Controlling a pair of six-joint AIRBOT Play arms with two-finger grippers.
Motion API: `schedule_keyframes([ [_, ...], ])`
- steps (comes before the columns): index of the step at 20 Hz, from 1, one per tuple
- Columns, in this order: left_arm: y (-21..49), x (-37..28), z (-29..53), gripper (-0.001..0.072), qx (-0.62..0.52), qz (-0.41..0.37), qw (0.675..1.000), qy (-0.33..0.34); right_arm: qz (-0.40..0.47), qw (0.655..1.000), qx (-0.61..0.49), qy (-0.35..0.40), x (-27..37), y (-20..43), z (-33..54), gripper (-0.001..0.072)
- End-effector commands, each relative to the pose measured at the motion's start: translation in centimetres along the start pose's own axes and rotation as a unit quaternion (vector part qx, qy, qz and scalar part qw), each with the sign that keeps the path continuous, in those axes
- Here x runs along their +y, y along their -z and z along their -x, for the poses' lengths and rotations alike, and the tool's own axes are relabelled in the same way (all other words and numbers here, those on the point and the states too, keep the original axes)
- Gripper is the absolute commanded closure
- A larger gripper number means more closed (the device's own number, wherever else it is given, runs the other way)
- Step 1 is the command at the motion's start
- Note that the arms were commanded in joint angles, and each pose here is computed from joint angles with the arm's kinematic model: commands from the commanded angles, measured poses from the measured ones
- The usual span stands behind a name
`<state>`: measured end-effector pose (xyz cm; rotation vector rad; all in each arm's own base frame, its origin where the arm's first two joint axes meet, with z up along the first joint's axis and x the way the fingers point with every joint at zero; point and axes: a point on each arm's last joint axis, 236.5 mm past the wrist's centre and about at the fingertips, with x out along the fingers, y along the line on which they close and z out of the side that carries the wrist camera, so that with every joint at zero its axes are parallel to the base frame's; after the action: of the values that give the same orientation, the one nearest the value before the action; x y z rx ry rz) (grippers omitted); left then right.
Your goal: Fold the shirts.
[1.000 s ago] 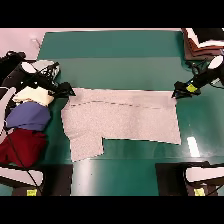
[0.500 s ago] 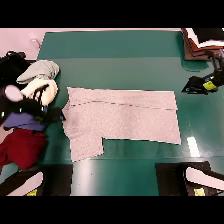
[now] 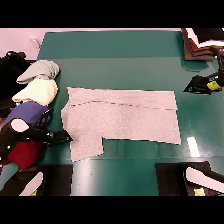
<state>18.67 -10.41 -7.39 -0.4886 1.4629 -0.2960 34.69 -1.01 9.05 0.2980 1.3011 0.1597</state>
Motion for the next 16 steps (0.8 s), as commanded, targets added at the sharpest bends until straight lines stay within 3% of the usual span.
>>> schedule_keyframes([
  [1, -1.0, -0.6, -0.8, 0.0184, -0.036, 0.004, 0.999, 0.025, 0.000, 1.000, 0.003, -0.001, 0.1, 0.2, 0.1, 0.0324],
  [6, -2.3, -1.3, -0.6, 0.0200, -0.064, 0.010, 0.997, 0.041, 0.003, 1.000, 0.004, -0.001, 0.3, 0.2, 0.0, 0.0324],
  [8, -2.5, -1.9, -0.5, 0.0482, -0.068, 0.005, 0.996, 0.053, 0.003, 1.000, 0.004, -0.001, 0.3, 0.2, 0.0, 0.0324],
  [10, -2.8, -3.2, -0.3, 0.0683, -0.074, 0.006, 0.994, 0.080, 0.003, 1.000, 0.010, -0.002, 0.3, 0.5, 0.0, 0.0325],
  [13, -2.5, -4.8, 0.5, 0.0686, -0.060, -0.004, 0.993, 0.105, -0.005, 0.999, 0.044, 0.020, -1.3, 2.2, 0.2, 0.0325],
  [16, -2.2, -5.2, 1.5, 0.0687, -0.043, -0.033, 0.994, 0.098, -0.066, 0.993, 0.090, 0.036, -4.9, 6.8, -1.2, 0.0323],
])
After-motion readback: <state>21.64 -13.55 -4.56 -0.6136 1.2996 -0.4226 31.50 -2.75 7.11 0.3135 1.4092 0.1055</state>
